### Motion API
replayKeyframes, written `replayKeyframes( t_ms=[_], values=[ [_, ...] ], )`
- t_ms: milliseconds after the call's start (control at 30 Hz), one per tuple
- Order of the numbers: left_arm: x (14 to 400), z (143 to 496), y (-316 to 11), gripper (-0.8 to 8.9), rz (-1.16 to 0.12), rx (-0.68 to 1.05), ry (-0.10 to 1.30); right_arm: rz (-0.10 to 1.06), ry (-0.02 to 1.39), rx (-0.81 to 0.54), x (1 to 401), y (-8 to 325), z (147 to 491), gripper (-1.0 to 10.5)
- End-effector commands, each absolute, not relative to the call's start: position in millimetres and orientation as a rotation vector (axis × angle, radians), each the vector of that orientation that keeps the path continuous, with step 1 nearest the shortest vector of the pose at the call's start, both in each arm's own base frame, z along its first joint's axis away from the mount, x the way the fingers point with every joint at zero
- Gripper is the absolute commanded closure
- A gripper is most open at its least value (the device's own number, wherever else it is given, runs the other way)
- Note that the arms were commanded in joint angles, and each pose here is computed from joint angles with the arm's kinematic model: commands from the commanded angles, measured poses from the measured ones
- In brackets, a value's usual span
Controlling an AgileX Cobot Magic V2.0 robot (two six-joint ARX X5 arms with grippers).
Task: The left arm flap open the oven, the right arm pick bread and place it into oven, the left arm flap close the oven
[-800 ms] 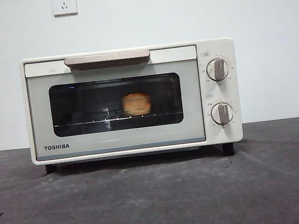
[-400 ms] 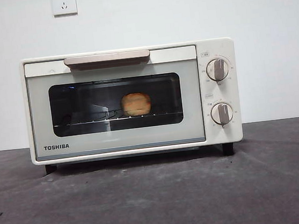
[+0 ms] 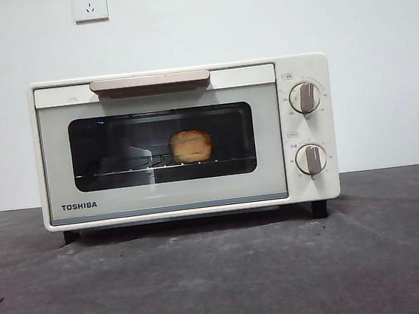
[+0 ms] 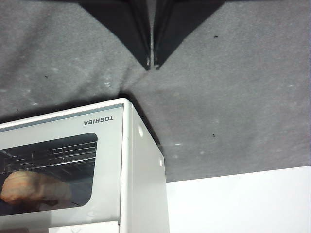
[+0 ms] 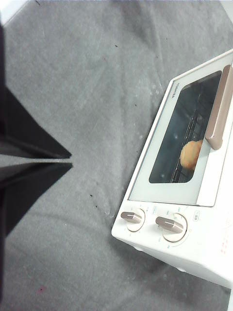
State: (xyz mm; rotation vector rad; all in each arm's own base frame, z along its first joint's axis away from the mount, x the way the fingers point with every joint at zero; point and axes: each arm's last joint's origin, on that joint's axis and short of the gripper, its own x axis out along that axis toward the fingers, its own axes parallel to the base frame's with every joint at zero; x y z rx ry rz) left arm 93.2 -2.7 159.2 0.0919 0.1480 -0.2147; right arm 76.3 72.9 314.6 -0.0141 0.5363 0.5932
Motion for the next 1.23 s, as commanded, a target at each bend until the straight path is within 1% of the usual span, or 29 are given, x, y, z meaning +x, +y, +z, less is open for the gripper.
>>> replayKeyframes(
  t_ms=[33,67,167,300,433,567,733,933,1033,1233],
  values=[
    [94,152,-2,7.97,-0.21,0.09,0.172,0.603,0.509,-0.032,76,74,319,9.4],
    [94,152,-2,7.97,-0.21,0.09,0.172,0.599,0.505,-0.034,77,74,319,9.4],
    [94,152,-2,7.97,-0.21,0.09,0.172,0.533,0.457,-0.046,81,70,322,9.4],
    [94,152,-2,7.97,-0.21,0.09,0.173,0.5,0.333,-0.005,89,60,320,9.4],
    [94,152,-2,7.97,-0.21,0.09,0.172,0.456,0.188,0.009,92,47,308,9.4],
    [94,152,-2,7.97,-0.21,0.09,0.172,0.36,0.093,-0.027,92,34,290,9.4],
    [94,152,-2,7.97,-0.21,0.09,0.172,0.212,0.03,-0.043,92,19,263,9.4],
    [94,152,-2,7.97,-0.21,0.09,0.172,0.093,-0.027,-0.037,92,8,234,9.4],
    [94,152,-2,7.97,-0.21,0.09,0.172,0.061,-0.027,-0.037,92,6,222,9.4],
    [94,152,-2,7.97,-0.21,0.09,0.172,0.054,-0.031,-0.033,92,5,201,9.4]
  ],
)
